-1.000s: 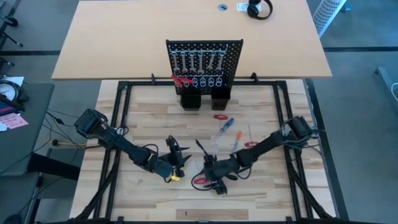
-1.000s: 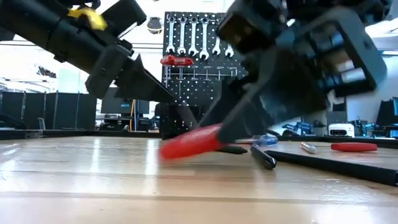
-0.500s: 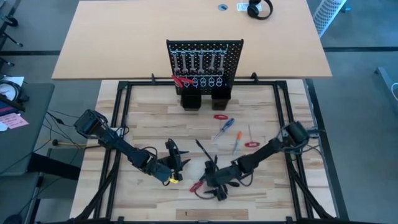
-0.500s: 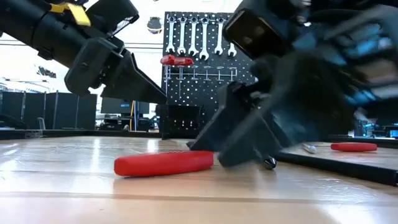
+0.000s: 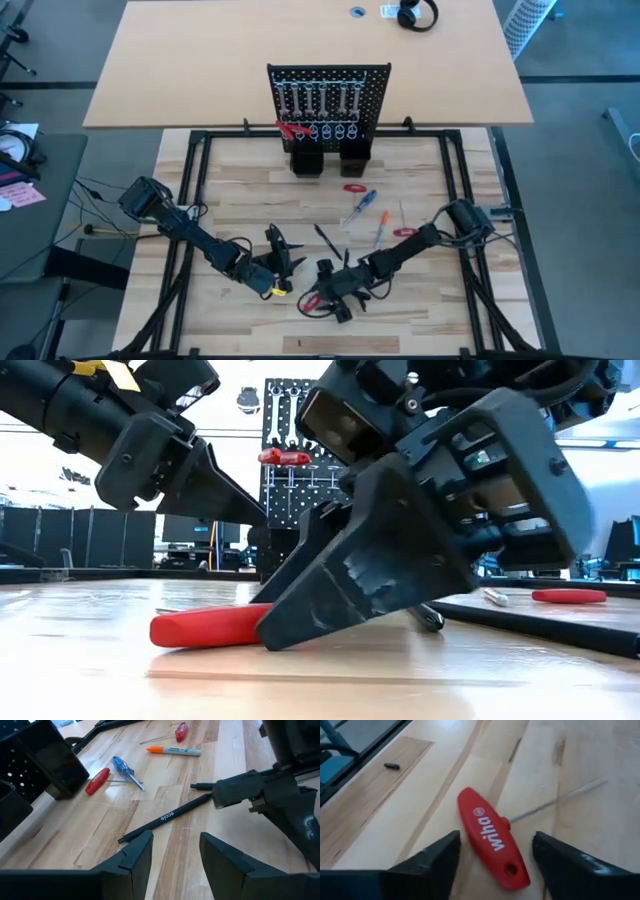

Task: Hang tools onto peg board
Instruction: Hang the allen wrench on the peg board

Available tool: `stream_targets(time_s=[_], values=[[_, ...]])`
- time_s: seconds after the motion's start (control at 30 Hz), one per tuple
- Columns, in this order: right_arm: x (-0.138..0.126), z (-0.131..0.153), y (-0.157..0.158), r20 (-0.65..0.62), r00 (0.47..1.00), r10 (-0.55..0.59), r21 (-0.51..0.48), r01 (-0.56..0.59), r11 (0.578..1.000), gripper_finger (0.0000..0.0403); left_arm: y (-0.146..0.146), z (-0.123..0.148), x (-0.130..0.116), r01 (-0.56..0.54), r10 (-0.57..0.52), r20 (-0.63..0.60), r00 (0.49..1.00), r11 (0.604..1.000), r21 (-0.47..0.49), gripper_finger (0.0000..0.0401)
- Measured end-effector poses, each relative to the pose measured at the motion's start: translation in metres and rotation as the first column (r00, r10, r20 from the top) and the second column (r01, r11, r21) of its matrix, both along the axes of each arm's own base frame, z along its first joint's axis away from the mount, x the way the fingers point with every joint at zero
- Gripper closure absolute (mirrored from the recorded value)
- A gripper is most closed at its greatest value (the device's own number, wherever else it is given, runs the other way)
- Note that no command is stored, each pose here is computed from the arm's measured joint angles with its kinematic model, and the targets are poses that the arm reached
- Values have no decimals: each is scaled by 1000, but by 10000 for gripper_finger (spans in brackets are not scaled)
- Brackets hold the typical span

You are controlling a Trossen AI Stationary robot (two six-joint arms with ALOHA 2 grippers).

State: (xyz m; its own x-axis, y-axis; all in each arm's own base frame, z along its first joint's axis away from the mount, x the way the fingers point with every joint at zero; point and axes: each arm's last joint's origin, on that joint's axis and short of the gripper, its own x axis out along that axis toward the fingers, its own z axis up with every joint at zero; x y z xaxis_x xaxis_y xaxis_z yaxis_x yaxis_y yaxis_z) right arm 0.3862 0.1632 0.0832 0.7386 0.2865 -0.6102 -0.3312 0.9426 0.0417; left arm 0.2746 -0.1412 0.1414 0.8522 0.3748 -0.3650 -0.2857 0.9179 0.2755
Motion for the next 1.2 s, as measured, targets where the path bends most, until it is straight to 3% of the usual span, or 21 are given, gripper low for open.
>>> stream_targets(time_s=[0.17, 0.27, 0.47, 0.67, 0.83, 0.97, 1.2], values=[[2, 0, -6, -12, 1000, -25, 8, 25, 1000, 248, -4, 0, -2, 22, -22, -4, 1000, 1000, 6, 244], [2, 1, -8, -18, 999, -36, 14, 36, 999, 308, -12, 2, -8, 92, -90, -41, 995, 994, 56, 244], [-1, 13, -8, -12, 1000, -24, 5, 24, 1000, 307, -27, 21, -19, 268, -266, -63, 962, 963, 28, 244], [-2, 26, -5, 20, 1000, -12, 15, 11, 1000, 307, -33, 5, -18, 449, -436, -180, 882, 892, 40, 244], [-4, 28, 0, 20, 999, 32, 43, -33, 999, 307, -39, -18, -10, 505, -472, -216, 855, 851, 141, 242], [-4, 29, 2, 27, 999, 46, 52, -47, 998, 307, -40, -29, -5, 475, -431, -218, 876, 851, 225, 240], [-4, 29, 3, 34, 998, 51, 51, -53, 997, 307, -39, -28, 3, 464, -418, -222, 881, 855, 232, 252]])
